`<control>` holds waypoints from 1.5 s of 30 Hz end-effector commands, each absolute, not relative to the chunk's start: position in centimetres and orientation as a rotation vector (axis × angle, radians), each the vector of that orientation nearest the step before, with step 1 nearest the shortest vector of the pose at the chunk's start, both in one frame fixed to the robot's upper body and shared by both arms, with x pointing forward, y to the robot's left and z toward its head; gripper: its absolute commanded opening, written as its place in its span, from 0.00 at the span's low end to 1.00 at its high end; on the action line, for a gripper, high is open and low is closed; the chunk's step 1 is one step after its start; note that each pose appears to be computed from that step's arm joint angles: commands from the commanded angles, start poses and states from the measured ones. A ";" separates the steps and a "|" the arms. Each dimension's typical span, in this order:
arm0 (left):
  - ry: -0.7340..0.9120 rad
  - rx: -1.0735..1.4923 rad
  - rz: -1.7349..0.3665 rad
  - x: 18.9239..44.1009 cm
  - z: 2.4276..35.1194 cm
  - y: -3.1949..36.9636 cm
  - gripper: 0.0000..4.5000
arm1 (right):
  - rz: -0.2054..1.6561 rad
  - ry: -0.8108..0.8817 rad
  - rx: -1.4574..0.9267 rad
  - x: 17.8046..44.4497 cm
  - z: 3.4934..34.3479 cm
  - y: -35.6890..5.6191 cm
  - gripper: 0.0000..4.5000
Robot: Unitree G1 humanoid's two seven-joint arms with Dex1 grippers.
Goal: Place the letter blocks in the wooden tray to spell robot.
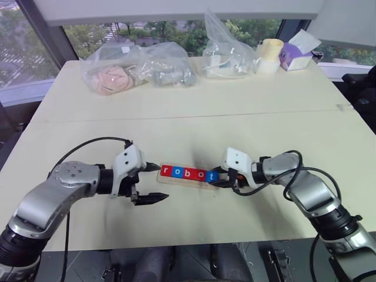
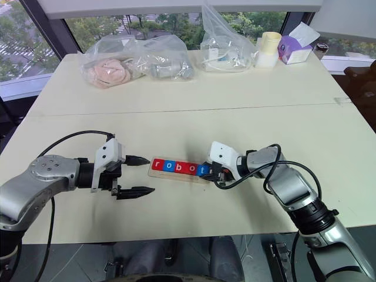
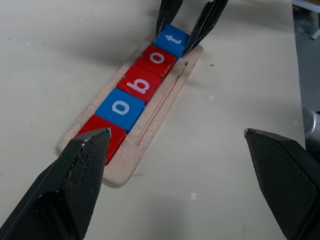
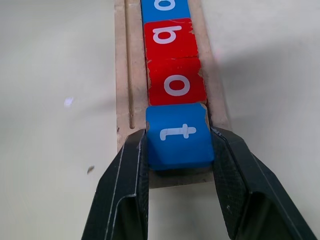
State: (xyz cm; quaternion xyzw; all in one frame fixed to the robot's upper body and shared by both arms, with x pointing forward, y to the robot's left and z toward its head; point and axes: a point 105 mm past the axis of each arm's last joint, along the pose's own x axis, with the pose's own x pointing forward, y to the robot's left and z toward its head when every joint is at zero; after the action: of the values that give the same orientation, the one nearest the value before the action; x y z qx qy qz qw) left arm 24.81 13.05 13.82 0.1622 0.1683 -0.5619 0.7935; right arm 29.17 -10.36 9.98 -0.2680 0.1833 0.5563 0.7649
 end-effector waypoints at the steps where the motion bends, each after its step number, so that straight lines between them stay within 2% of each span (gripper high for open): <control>1: 0.325 0.370 -1.204 24.8 14.5 13.0 1.00 | 1.208 0.347 -0.599 29.5 10.9 -9.7 0.26; 8: 0.324 0.369 -1.200 25.1 14.2 12.9 1.00 | 1.194 0.351 -0.598 29.5 10.5 -9.8 0.26; 10: 0.323 0.367 -1.202 25.0 14.2 12.8 1.00 | 1.190 0.347 -0.590 29.5 10.5 -9.7 0.49; 13: 0.323 0.366 -1.200 25.1 14.2 12.8 1.00 | 1.150 0.301 -0.596 30.1 11.2 -9.6 0.79; 14: 0.322 0.367 -1.199 25.1 14.2 12.9 1.00 | 1.150 0.290 -0.602 30.1 11.5 -9.6 0.92; 15: 0.323 0.367 -1.197 25.1 14.2 12.9 1.00 | 1.139 0.274 -0.603 30.2 11.9 -9.6 0.99; 23: 0.329 0.372 -1.162 25.9 14.1 13.8 1.00 | 1.093 0.243 -0.559 29.8 13.9 -10.5 0.99; 31: 0.328 0.369 -1.156 26.1 13.9 13.9 1.00 | 1.106 0.318 -0.486 27.6 12.0 -10.3 0.99; 40: 0.321 0.363 -1.165 26.3 13.6 13.3 1.00 | 1.106 0.344 -0.422 27.3 10.6 -9.3 0.99; 45: 0.319 0.362 -1.161 26.5 13.5 13.3 1.00 | 1.125 0.334 -0.407 27.0 10.8 -8.6 0.99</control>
State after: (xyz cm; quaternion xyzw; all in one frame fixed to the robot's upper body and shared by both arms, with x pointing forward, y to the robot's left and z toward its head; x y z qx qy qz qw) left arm 26.46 13.58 13.18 0.1610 0.1603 -0.5392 0.8110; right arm 27.30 -9.35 9.81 -0.1904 0.1797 0.5172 0.8149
